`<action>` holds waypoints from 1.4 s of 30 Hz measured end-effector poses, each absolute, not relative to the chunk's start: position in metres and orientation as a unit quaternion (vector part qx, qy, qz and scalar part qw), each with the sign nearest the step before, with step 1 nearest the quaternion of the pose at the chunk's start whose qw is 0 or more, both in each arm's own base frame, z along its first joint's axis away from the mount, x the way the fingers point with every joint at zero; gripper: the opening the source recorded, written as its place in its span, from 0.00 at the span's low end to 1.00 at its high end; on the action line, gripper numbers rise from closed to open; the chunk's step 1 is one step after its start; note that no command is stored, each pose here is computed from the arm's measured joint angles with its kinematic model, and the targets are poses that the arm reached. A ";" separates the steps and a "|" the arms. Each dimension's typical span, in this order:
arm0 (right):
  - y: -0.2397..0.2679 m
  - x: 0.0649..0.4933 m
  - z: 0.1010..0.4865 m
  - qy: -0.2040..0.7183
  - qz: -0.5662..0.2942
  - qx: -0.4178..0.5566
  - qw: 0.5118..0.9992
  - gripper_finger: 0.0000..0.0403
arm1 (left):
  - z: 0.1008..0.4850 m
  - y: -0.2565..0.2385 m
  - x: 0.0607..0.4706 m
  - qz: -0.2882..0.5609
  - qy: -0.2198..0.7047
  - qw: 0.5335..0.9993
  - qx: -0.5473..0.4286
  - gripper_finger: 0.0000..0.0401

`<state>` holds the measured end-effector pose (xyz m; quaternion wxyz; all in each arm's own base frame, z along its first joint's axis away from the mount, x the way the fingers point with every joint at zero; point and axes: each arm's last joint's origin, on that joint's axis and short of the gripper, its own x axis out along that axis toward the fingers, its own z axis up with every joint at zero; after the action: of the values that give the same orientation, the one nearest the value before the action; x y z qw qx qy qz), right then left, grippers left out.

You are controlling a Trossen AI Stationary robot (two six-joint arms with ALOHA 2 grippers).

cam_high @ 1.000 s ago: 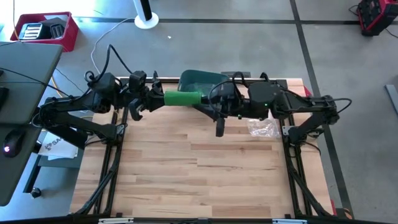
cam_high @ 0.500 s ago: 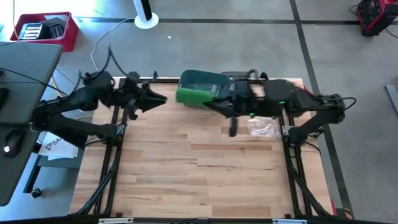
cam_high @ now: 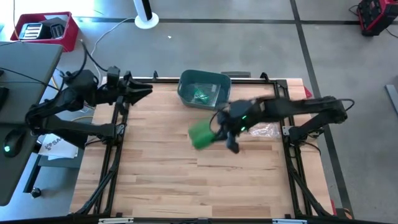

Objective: Roll bandage
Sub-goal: Roll the green bandage

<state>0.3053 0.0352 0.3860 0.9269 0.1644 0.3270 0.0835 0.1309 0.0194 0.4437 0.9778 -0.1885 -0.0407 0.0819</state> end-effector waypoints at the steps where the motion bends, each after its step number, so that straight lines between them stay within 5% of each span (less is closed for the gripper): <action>1: 0.035 0.311 0.364 0.336 0.100 0.186 0.918 0.01 | 0.443 0.020 0.133 0.082 -0.037 0.978 -0.188 0.25; 10: 0.018 0.330 0.231 0.159 0.139 0.320 0.923 0.01 | 0.434 0.018 0.154 0.074 0.001 0.978 -0.197 0.25; 20: 0.014 0.316 0.133 0.191 0.102 0.442 0.870 0.01 | 0.420 0.017 0.179 0.076 0.053 0.969 -0.228 0.25; 33: -0.029 0.321 0.080 0.217 0.017 0.550 0.806 0.04 | 0.406 0.024 0.213 0.124 0.064 0.946 -0.294 0.25; 42: -0.061 0.315 0.086 0.209 0.083 0.560 0.797 0.35 | 0.405 0.029 0.216 0.172 0.039 0.927 -0.330 0.25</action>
<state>0.3148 -0.0613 0.0859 0.7973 0.5602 0.2086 0.0829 0.2160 0.0295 0.4047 0.9274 -0.3300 0.0391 0.1718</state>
